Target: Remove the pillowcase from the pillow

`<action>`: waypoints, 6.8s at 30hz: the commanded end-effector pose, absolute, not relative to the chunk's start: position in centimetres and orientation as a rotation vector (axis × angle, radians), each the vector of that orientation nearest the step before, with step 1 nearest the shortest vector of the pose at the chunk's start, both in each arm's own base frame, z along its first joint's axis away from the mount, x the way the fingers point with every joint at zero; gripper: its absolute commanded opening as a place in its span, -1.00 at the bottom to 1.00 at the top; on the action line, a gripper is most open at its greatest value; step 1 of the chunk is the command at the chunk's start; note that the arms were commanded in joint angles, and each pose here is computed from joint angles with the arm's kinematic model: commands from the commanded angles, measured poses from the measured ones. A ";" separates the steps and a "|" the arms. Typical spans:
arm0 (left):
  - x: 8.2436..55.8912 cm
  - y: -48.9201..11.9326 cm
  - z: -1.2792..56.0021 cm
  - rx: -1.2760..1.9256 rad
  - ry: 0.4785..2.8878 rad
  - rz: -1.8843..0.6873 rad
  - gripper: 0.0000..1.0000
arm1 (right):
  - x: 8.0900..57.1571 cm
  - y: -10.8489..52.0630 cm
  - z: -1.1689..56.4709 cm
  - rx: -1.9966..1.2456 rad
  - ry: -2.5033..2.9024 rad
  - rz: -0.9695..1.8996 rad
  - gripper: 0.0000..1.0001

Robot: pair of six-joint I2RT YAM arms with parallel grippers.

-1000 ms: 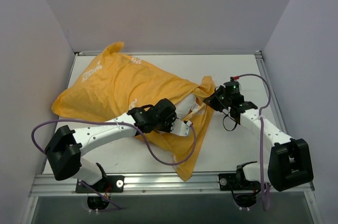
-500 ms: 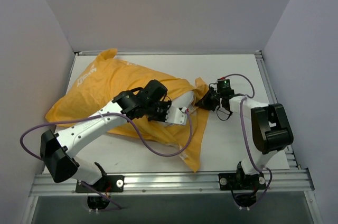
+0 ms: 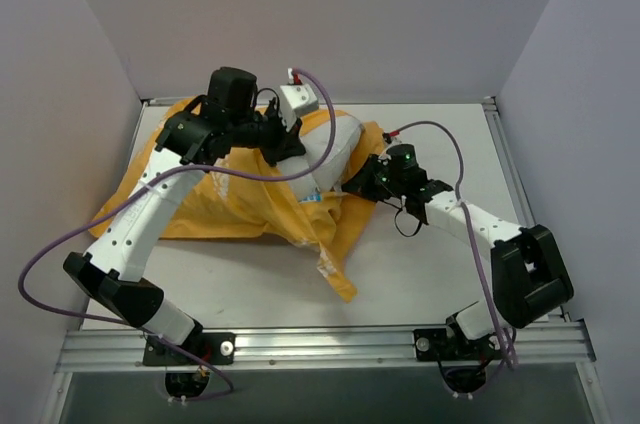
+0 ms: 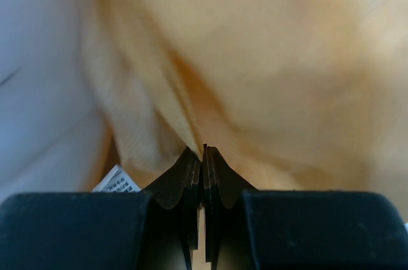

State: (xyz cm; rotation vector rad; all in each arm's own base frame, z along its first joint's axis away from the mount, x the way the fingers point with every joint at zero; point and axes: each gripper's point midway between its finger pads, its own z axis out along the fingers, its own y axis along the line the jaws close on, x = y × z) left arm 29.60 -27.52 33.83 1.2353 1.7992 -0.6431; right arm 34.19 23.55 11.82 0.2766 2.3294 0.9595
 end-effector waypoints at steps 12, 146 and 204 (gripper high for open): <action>34.5 -28.8 37.8 0.988 1.735 -0.595 -0.95 | 27.8 21.4 26.8 -0.025 2.000 0.739 0.56; 32.8 -8.4 22.3 0.873 2.131 0.070 -0.95 | 31.8 32.3 26.2 0.001 1.902 1.127 -1.00; 33.3 -33.4 19.1 1.473 1.983 -0.507 -0.93 | 9.3 24.3 1.9 -0.158 2.593 0.900 -1.00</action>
